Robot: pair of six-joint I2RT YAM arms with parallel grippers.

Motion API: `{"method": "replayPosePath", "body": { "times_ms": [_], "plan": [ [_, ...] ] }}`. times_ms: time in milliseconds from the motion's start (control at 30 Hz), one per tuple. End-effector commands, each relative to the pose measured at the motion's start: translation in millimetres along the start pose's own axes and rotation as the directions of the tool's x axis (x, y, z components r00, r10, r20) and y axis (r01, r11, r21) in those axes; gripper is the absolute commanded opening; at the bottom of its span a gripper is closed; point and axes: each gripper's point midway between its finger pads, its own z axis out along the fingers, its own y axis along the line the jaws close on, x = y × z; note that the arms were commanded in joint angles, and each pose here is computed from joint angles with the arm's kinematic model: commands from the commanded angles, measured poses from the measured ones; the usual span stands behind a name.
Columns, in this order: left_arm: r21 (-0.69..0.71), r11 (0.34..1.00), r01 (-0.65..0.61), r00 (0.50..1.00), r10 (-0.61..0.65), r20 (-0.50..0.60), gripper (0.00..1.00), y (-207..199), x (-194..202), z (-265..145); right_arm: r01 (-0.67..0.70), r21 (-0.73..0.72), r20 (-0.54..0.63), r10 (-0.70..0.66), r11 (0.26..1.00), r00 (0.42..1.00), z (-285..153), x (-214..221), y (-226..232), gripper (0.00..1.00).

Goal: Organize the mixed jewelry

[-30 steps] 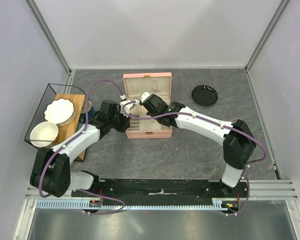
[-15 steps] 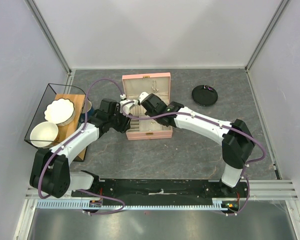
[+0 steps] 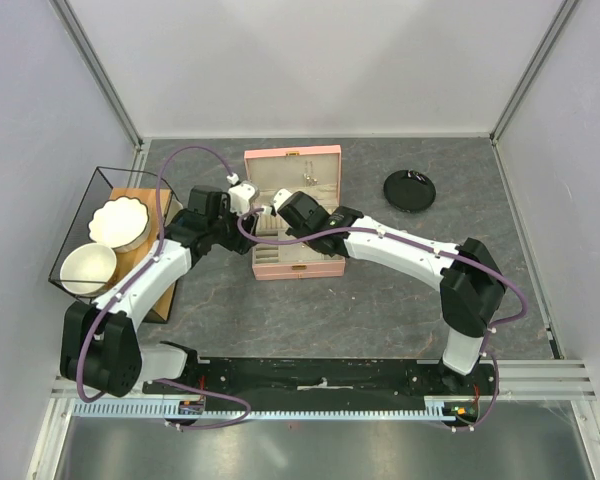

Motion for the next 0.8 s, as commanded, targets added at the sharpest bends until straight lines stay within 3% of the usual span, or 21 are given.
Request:
{"method": "replayPosePath", "body": {
  "times_ms": [0,767],
  "plan": [
    [-0.004,0.998,0.067,0.994,-0.066,0.085,0.59,7,-27,-20,0.002,-0.002,0.021,-0.002,1.0,1.0,0,-9,3,0.0],
    [-0.024,0.989,0.147,0.977,-0.142,0.159,0.61,30,-52,-42,0.067,0.013,-0.048,-0.067,0.998,0.997,15,1,13,0.0]
  ]
}}
